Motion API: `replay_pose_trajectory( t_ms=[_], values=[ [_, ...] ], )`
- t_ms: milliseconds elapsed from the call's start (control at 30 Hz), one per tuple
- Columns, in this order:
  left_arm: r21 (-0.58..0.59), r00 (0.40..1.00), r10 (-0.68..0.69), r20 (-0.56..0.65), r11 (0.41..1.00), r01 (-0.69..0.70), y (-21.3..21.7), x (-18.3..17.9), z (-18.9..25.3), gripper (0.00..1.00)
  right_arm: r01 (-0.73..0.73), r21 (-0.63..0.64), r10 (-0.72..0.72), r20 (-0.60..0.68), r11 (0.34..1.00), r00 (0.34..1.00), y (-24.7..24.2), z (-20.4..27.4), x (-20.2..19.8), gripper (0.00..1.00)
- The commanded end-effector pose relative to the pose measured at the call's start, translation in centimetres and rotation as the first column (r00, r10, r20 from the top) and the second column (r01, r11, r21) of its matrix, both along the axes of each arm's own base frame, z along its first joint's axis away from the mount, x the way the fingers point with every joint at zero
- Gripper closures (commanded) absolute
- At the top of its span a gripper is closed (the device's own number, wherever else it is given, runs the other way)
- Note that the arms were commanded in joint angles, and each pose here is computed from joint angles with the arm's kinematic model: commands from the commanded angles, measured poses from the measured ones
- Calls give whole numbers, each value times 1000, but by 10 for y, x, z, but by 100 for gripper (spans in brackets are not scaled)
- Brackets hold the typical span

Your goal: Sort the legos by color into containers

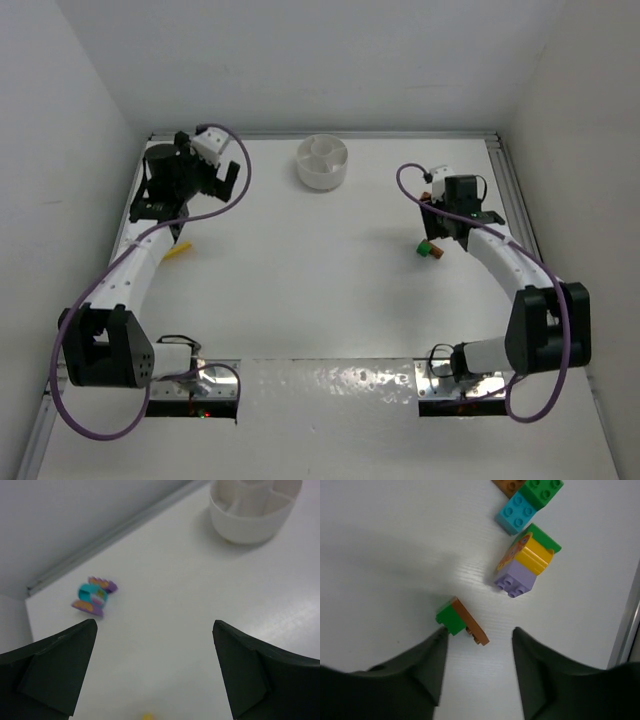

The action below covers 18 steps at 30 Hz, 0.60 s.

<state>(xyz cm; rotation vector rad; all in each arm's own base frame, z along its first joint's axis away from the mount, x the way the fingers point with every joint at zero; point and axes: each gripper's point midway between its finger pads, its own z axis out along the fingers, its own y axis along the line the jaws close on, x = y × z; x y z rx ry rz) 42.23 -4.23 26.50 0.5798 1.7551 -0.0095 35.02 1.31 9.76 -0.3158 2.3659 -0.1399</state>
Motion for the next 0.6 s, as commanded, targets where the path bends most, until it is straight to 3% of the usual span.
replay_pose_trajectory(
  t_ms=[0, 133, 200, 400, 567],
  values=[
    [0, 996, -64, -55, 998, 64, -11, -25, -20, 0, -87, -84, 83, -49, 993, 995, -5, -6, 9, 41],
    [7, 998, -19, -55, 1000, 19, -4, -29, -26, 0, -255, -149, 213, -253, 955, 944, -11, -40, -17, 38],
    [11, 999, -5, -50, 1000, 6, -2, -30, -26, 0, -299, -164, 245, -288, 940, 926, -14, -54, -30, 37],
    [-17, 999, -19, -31, 1000, 19, -7, -28, -23, 0, -377, -163, 338, -223, 912, 914, -3, -63, -9, 38],
    [-20, 1000, -7, -24, 1000, 7, -5, -27, -20, 0, -451, -85, 398, -346, 889, 850, 5, -88, -19, 49]
  ],
)
